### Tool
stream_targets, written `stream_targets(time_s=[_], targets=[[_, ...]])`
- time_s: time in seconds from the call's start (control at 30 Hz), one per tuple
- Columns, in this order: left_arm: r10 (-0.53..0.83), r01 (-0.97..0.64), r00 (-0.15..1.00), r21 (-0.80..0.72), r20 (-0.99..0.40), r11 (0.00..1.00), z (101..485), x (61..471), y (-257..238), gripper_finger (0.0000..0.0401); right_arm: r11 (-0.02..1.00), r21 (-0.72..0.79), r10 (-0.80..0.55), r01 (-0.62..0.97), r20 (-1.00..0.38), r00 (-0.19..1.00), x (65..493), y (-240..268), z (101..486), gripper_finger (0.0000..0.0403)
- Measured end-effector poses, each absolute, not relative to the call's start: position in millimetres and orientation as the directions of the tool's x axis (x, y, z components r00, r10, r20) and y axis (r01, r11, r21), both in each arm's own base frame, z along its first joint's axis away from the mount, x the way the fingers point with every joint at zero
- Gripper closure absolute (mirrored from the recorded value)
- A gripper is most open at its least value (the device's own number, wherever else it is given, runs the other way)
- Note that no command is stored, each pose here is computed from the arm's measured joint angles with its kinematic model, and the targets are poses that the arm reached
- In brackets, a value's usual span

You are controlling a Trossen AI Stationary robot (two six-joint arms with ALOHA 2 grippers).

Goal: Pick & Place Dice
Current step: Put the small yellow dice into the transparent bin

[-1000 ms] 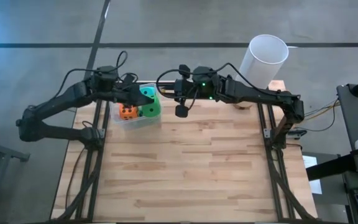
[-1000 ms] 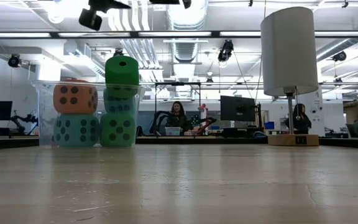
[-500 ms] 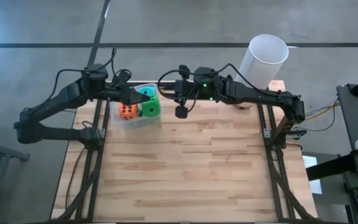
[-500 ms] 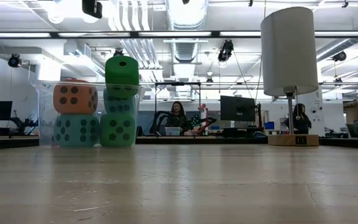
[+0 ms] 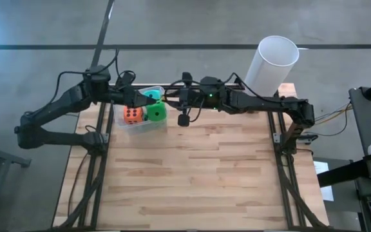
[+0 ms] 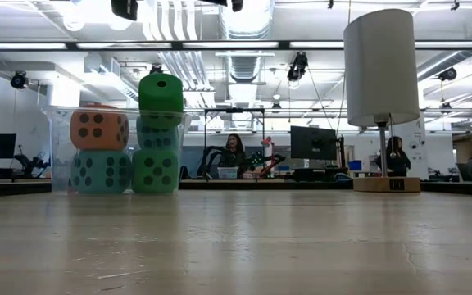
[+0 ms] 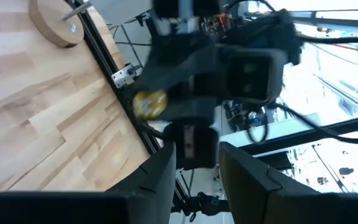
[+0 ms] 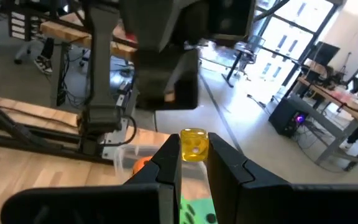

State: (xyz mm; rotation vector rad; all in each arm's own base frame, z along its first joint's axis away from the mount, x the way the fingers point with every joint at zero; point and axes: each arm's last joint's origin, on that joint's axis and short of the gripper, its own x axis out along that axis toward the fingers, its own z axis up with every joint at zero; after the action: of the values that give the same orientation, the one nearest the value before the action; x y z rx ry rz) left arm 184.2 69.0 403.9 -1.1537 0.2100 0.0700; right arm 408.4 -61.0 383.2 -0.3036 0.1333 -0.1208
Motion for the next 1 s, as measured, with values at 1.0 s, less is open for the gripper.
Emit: stream_targets(time_s=[1.0], targets=[[-0.092, -0.116, 0.981, -0.896, -0.171, 0.429, 402, 200, 75, 0.0276, 0.948, -0.312, -0.061, 0.056, -0.005, 0.998, 412, -45, 386, 0.0357]])
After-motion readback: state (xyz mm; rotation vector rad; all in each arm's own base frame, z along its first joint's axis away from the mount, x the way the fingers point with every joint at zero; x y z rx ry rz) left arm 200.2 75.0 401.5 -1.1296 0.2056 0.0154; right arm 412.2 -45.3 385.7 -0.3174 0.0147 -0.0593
